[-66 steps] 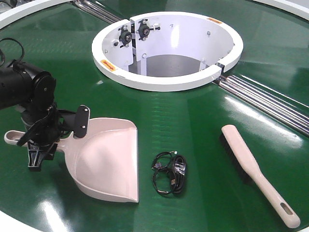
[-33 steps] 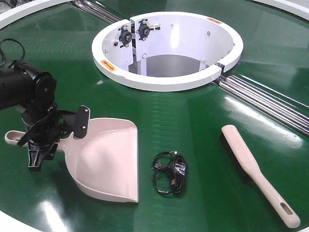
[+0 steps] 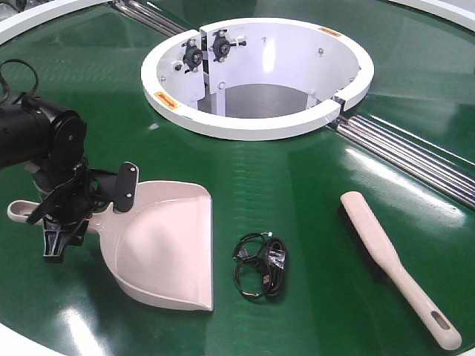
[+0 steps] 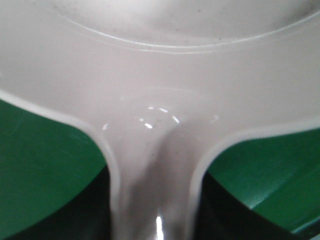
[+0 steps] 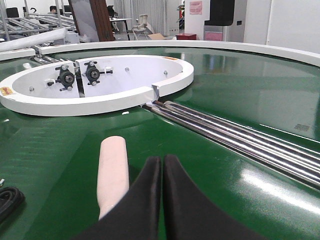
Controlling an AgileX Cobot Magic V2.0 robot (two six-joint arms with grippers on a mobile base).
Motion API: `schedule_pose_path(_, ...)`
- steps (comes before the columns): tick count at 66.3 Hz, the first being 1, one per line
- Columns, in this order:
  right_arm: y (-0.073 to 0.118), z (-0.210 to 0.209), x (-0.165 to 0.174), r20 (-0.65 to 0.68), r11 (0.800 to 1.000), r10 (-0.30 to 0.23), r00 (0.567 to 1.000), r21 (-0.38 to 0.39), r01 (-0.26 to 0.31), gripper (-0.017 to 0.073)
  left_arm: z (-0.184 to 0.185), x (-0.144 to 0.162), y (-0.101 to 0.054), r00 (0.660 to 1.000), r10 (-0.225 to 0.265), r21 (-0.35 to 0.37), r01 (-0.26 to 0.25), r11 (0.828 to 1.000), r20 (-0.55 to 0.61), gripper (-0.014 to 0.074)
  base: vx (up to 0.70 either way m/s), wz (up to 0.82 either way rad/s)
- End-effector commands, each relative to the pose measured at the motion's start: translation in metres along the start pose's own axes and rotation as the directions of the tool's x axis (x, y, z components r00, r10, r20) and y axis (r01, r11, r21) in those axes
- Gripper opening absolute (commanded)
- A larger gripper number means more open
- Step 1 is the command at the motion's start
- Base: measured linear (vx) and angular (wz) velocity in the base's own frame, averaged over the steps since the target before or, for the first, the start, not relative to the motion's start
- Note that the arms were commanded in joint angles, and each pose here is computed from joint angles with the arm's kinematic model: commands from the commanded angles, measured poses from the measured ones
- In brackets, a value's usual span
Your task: Clean and inspect green conveyor with broom and dustpan
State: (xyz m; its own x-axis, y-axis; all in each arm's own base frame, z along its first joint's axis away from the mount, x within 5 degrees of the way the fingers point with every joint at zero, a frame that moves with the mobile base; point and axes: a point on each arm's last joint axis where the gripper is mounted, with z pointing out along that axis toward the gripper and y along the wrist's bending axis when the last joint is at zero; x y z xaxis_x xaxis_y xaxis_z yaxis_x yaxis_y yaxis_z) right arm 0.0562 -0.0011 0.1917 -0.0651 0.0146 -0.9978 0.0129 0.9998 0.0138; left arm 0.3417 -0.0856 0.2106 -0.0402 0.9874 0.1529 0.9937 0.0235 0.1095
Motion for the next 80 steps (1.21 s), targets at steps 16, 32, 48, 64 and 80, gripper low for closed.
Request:
schedule_pose_path(16,0.0,0.0,-0.001,0.069,1.0,-0.015,0.998,-0.002,0.015,-0.001,-0.023,0.002,0.002,1.0,-0.004,-0.073,0.006,0.997,0.024,-0.0007,0.0,0.0)
schedule_pose_path(32,0.0,0.0,-0.001,0.069,1.0,-0.015,0.998,-0.002,0.015,-0.001,-0.023,0.002,0.002,1.0,-0.004,-0.073,0.006,0.997,0.024,-0.0007,0.0,0.0)
schedule_pose_path(48,0.0,0.0,-0.001,0.071,1.0,-0.015,0.997,-0.002,0.015,-0.001,-0.023,0.002,0.002,1.0,-0.004,-0.073,0.006,0.997,0.024,-0.0007,0.0,0.0)
schedule_pose_path(64,0.001,-0.001,-0.012,0.184,1.0,-0.002,0.983,-0.015,0.005,-0.001,-0.023,0.001,0.002,1.0,-0.007,-0.07,0.01,0.997,0.03,-0.0007,0.0,0.0)
schedule_pose_path(80,0.002,-0.004,-0.024,0.254,1.0,-0.007,0.967,-0.019,0.012,-0.001,-0.023,0.001,0.002,1.0,-0.007,-0.07,0.01,0.997,0.03,-0.0007,0.0,0.0)
